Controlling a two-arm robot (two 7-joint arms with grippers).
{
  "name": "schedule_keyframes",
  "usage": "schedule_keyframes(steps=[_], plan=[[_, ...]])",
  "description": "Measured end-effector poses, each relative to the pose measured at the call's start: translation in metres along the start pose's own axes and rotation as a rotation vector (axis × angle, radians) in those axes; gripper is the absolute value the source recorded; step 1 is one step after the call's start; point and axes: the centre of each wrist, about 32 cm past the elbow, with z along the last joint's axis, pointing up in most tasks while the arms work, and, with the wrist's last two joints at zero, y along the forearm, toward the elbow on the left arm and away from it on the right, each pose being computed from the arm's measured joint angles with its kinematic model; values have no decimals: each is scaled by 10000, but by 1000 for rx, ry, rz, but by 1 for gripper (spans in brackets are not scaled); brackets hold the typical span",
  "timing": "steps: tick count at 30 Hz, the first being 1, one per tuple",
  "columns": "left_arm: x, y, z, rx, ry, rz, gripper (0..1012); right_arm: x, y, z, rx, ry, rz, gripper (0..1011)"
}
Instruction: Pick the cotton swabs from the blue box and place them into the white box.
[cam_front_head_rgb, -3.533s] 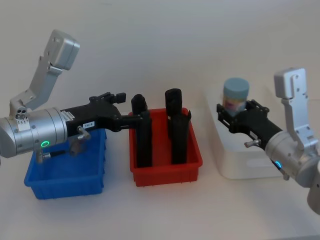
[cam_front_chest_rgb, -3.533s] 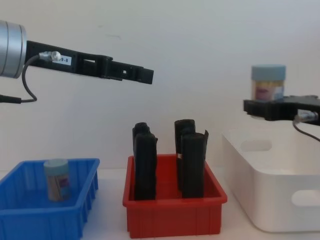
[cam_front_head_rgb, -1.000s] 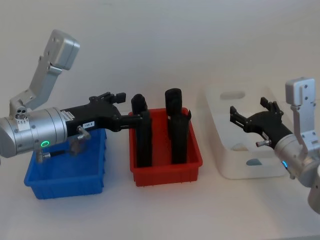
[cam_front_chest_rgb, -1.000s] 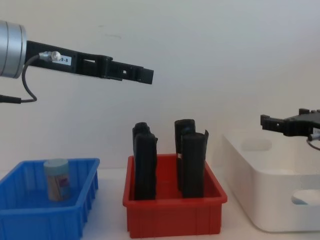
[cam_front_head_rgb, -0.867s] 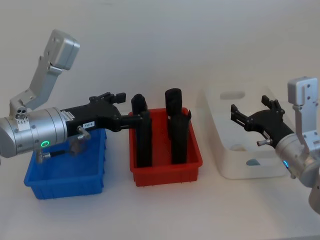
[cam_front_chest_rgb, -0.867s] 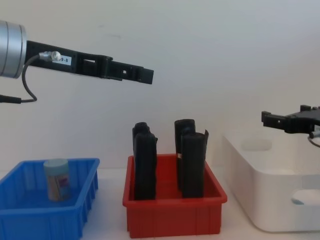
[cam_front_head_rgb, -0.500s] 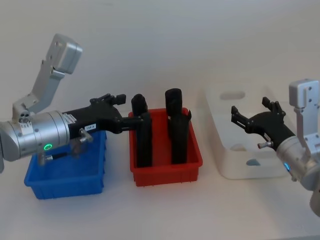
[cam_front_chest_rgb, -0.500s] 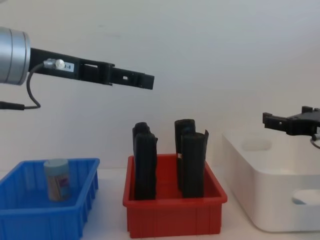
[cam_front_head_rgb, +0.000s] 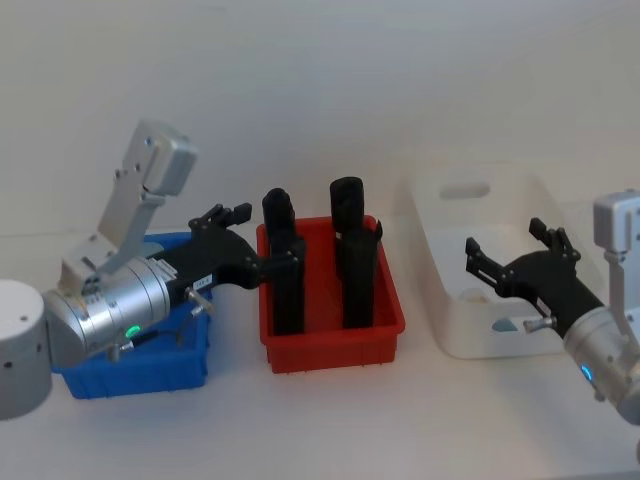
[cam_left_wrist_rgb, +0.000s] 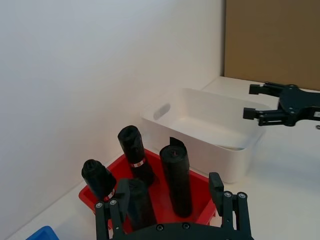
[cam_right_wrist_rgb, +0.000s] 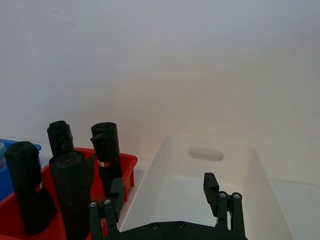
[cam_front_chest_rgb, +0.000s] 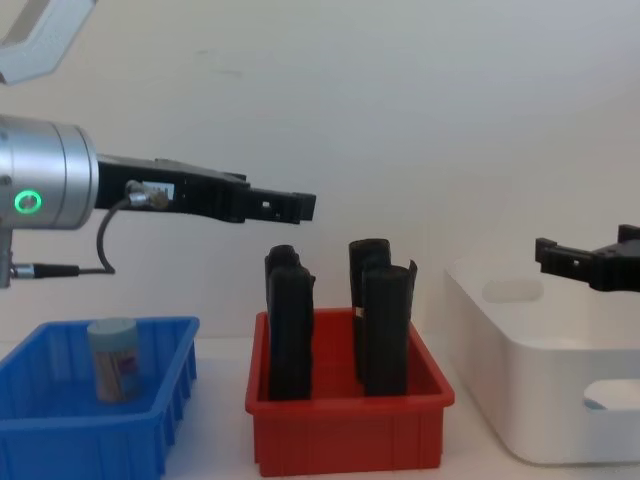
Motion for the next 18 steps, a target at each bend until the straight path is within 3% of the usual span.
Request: schedule_keyframes(steps=[18], plan=[[-413,-90,-357,-65,-62,155,1000,-201,-494,34,9,22,31,1001]])
